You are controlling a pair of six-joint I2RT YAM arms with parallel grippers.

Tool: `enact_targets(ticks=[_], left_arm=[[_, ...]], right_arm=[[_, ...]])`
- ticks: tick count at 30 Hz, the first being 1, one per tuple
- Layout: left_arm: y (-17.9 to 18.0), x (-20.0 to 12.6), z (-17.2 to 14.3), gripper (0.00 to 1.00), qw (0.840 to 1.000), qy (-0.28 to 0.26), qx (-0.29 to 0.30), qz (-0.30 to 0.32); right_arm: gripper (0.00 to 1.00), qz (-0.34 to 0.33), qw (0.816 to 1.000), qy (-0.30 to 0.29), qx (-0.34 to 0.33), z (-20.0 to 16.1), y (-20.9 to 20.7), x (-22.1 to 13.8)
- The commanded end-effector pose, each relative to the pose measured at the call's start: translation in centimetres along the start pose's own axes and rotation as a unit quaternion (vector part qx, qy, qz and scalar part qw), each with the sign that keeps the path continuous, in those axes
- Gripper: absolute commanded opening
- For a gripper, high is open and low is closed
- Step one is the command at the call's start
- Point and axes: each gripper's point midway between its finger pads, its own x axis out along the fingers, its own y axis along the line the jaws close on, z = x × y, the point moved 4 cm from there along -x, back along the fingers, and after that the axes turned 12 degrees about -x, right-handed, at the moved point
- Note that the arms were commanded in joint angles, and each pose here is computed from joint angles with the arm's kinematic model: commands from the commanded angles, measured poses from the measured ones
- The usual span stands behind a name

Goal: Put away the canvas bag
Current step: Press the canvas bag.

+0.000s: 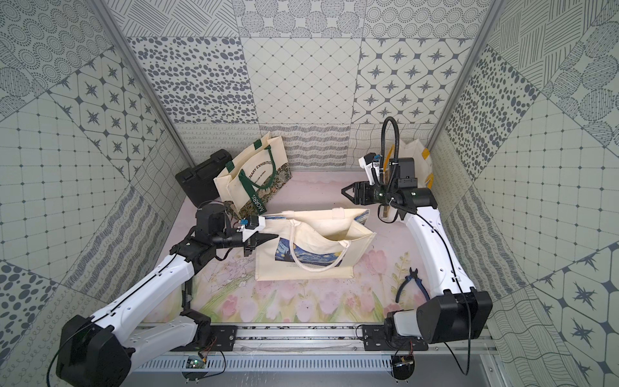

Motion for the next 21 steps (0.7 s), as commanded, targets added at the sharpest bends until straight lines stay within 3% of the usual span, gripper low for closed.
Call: enact_targets(ticks=[1,7,15,21], left_arm=[[2.2,-0.8,1.1,0.0,0.998,-0.032,0.03,0.053],[4.2,-1.0,1.2,0.0,0.997,-0.039,-0.001,0.065],[6.4,-1.3,0.1,0.0,0.995,-0.019,-0.021,0.097],[7.5,-1.7,-0.1,0.0,0.994,-0.024,-0.032,0.104]], right_arm=[[0.57,0.045,0.997,-0.041,0.052,-0.2,-0.2,-0.2],[0.58,0.055,0.993,-0.074,0.069,-2.3,-0.6,-0.8],[0.58,0.131,0.98,-0.135,0.066,-2.3,1.7,-1.8],[0.59,0.161,0.976,-0.132,0.064,-3.7,3.0,-1.4]])
